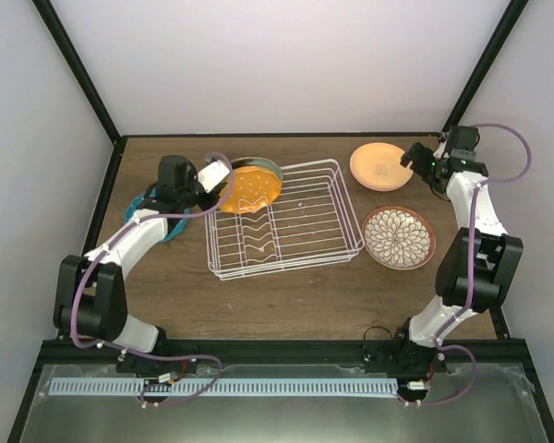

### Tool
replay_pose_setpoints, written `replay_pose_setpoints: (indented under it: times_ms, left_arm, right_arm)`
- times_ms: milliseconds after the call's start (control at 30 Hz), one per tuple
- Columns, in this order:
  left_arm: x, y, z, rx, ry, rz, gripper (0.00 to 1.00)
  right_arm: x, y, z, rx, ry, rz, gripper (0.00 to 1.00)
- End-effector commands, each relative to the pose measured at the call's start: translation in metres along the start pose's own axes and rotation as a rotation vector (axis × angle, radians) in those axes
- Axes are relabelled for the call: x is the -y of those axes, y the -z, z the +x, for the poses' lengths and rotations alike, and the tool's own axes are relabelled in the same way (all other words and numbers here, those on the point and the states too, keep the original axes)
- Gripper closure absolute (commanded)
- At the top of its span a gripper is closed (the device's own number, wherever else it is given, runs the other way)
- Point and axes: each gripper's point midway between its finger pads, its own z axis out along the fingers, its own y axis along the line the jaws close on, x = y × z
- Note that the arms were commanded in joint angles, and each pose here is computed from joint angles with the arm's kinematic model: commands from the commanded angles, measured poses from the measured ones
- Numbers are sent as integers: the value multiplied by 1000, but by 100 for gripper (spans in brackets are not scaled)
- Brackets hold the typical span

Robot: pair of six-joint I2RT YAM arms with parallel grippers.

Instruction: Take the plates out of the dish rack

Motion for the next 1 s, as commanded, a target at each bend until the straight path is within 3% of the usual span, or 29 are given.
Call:
replay_pose_setpoints:
  times_ms: [0,267,600,800,967]
  left_arm:
    - [-25,41,-87,249,-98,-85,96]
    - [-32,72,-127,370,-93,-120,96]
    - [-55,134,-185,549,15,-213,96]
    - [-123,203,-186,676,303,-360,96]
    - [-191,239,-125,667,645,-483,96]
  right_arm:
    - [-4,5,-5,26,-2,-11,0]
    - [-6,3,-3,26,12,-13,0]
    - [-6,4,3,18,13,-21,0]
    - [-5,5,8,16,17,-22,0]
    - [-6,4,9,13,14,-32,0]
